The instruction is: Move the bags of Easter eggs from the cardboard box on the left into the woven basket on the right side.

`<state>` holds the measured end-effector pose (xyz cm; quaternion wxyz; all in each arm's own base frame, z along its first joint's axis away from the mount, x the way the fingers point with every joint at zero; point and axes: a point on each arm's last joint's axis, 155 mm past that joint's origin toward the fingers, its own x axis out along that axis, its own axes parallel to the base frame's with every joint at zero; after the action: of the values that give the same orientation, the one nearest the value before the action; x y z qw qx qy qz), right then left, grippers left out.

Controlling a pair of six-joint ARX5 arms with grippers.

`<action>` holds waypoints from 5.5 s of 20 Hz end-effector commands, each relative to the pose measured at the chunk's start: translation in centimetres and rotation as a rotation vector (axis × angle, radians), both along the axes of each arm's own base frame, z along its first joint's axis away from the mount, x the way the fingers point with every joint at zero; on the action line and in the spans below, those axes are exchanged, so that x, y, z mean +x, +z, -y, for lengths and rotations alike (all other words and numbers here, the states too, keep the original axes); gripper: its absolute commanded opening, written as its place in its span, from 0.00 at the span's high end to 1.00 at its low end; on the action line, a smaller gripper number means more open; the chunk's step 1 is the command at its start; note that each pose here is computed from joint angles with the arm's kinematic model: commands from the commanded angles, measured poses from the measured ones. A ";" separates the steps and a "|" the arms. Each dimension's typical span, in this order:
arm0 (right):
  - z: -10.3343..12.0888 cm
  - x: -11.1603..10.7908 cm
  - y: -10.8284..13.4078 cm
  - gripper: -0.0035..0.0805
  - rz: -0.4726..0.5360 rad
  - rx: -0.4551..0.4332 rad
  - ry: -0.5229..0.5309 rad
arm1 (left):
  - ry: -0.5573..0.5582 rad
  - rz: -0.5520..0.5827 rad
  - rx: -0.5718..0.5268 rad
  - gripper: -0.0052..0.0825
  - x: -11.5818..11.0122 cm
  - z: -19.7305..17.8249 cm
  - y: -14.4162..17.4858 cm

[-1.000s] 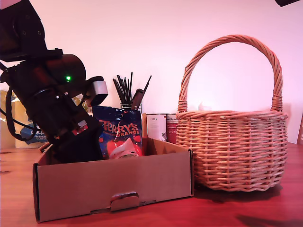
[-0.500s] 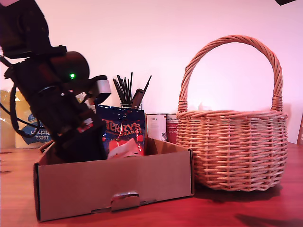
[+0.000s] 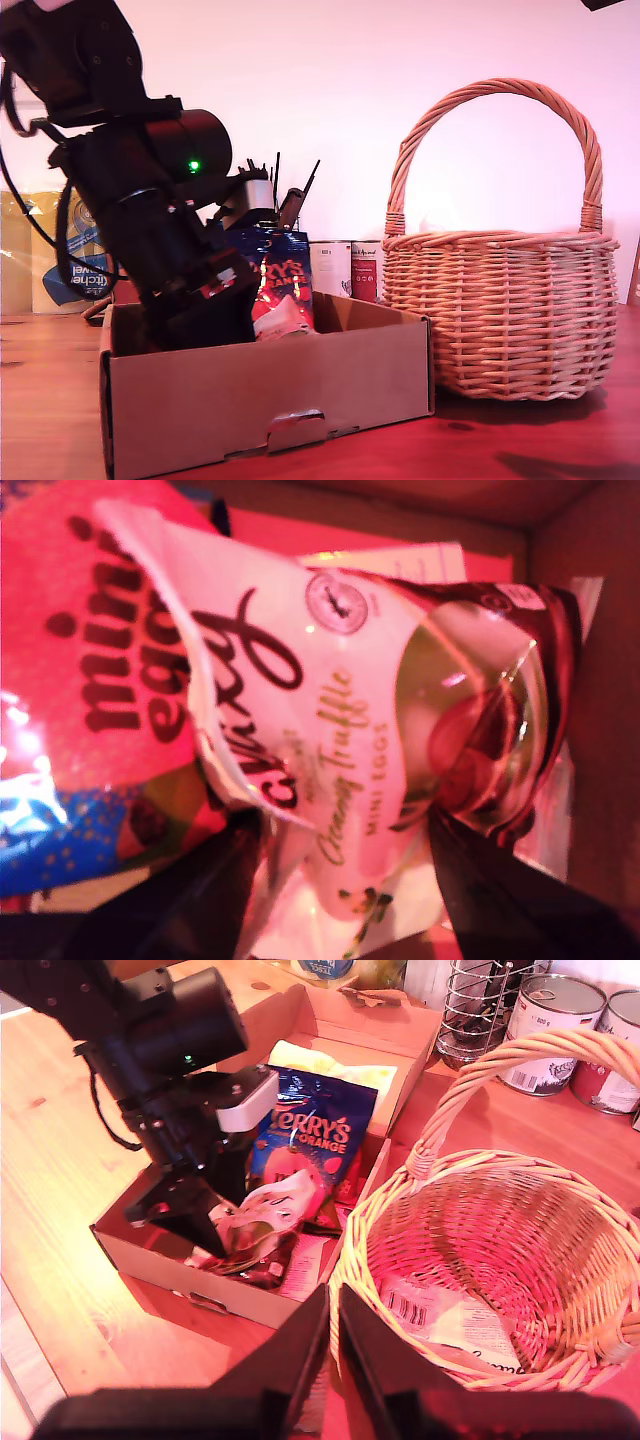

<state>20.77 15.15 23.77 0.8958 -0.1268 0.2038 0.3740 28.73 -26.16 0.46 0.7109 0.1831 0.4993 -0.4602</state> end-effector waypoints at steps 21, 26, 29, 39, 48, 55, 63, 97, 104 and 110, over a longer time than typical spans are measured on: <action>-0.2 -0.1 0.2 0.97 0.007 0.006 0.008 | -0.024 0.150 -0.257 0.96 0.1 1.2 10.6; 0.0 -0.3 0.1 0.97 0.002 0.001 0.005 | -0.103 0.165 -0.582 0.96 -1.0 7.4 16.9; 0.3 -0.7 0.4 0.97 0.015 0.005 0.000 | -0.103 0.230 -0.682 0.96 -0.9 11.0 18.9; 1.8 -1.5 0.9 0.97 0.061 -0.013 -0.051 | 0.052 0.370 -0.732 0.96 2.0 17.4 16.9; 1.8 -1.6 0.7 0.97 0.059 -0.028 -0.043 | 0.122 0.451 -0.715 0.71 3.8 18.9 16.7; 1.8 -1.6 0.7 0.97 0.057 -0.028 -0.042 | 0.149 0.473 -0.690 0.80 3.7 19.1 16.6; 1.8 -1.6 0.7 0.97 0.060 -0.029 -0.040 | 0.039 0.409 -0.555 0.97 0.2 16.2 17.8; -0.4 -2.8 -0.1 0.97 0.027 0.032 0.082 | 0.198 0.564 -0.265 0.05 6.7 -2.5 7.6; -0.4 -2.7 -0.2 0.97 0.022 0.030 0.082 | 0.098 0.441 -0.342 0.05 4.9 -0.3 5.0; -0.4 -2.7 -0.2 0.97 0.022 0.030 0.080 | 0.051 0.417 -0.387 0.33 3.9 0.7 5.2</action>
<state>18.03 15.43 24.15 0.8857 -0.1260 0.1783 0.4097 33.03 -26.72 6.18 0.8348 0.1235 0.2460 -0.4767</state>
